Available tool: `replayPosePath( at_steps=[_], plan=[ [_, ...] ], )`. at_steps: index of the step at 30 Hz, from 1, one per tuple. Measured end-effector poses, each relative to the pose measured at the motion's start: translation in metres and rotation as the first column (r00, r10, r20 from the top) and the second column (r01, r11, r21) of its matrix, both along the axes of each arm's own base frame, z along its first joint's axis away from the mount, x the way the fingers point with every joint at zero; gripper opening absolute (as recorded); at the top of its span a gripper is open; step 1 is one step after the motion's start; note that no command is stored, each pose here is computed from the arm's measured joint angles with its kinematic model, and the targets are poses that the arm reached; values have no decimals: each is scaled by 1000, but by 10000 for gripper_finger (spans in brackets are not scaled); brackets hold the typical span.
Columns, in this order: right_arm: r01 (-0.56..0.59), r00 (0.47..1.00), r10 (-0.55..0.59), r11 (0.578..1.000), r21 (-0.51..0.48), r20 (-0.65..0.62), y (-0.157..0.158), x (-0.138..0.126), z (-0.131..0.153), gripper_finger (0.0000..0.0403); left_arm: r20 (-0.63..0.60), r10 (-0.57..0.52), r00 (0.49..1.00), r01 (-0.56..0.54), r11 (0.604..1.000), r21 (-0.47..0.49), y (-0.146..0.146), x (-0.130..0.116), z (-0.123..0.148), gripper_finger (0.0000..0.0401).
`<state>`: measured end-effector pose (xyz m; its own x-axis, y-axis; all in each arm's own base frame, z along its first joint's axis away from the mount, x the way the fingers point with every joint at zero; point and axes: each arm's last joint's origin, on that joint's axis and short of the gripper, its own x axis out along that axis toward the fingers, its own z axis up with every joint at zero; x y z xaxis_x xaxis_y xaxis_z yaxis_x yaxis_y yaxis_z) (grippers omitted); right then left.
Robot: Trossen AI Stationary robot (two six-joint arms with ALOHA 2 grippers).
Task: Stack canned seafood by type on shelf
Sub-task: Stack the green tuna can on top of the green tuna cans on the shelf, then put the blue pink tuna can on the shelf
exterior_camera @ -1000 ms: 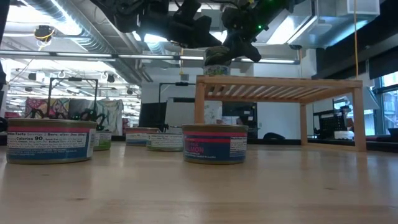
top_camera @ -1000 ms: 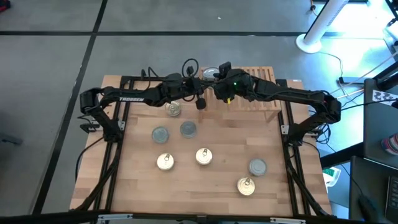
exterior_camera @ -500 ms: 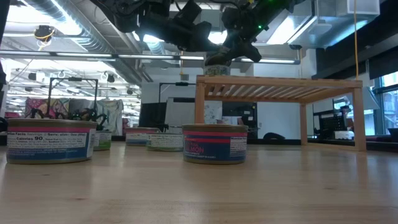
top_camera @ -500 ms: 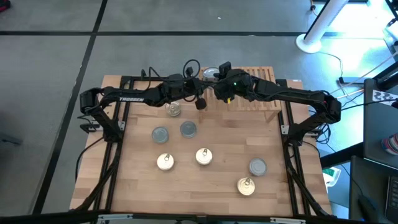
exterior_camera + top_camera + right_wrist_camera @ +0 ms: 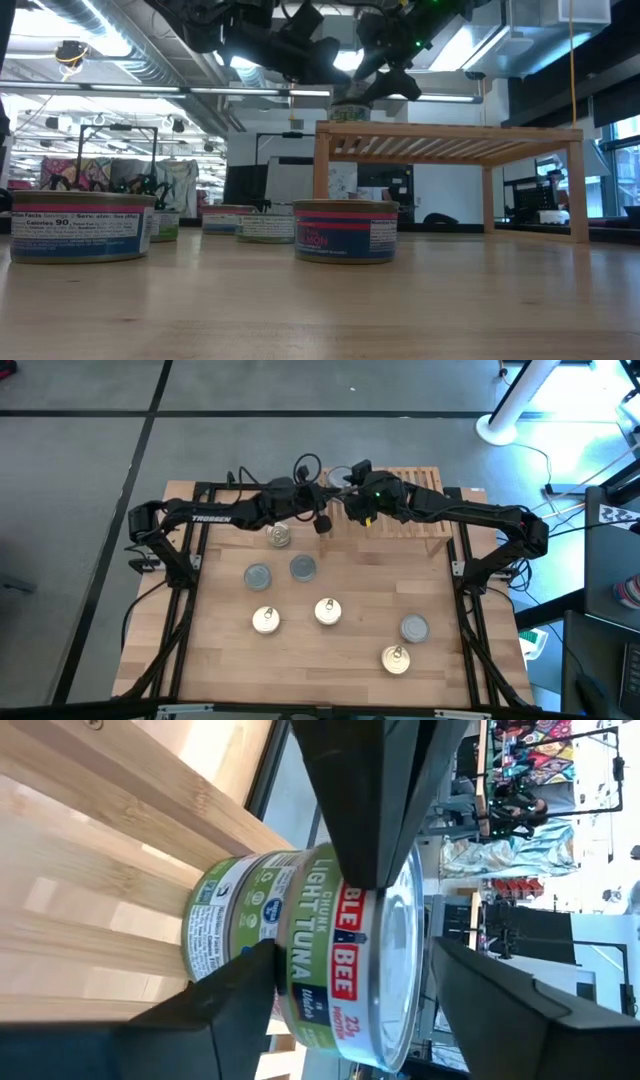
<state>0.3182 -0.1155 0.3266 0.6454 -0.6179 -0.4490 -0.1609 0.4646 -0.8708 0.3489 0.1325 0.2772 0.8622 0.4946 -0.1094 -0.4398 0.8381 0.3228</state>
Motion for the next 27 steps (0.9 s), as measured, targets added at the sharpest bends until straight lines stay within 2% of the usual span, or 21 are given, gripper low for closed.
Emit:
replayPosePath(
  at_steps=[14, 18, 23, 27],
  plan=[
    [7, 1000, -7, 1000, -8, 1, 0, 0, 0, 270, 9, 40, 999, -40, 999, -29, 13, -6, 0, 3],
    [75, 997, -75, 996, -49, -10, 1, -1, 1, 270, 23, 15, 1000, -15, 1000, -4, 4, -4, 5, 3],
    [214, 975, -220, 966, -148, -24, 9, 0, 3, 270, 45, -36, 998, 34, 999, 31, -15, -4, 18, 3],
    [208, 976, -216, 962, -175, -28, 26, 3, 3, 270, 69, -85, 994, 82, 995, 54, -33, -6, 31, 3]
  ],
)
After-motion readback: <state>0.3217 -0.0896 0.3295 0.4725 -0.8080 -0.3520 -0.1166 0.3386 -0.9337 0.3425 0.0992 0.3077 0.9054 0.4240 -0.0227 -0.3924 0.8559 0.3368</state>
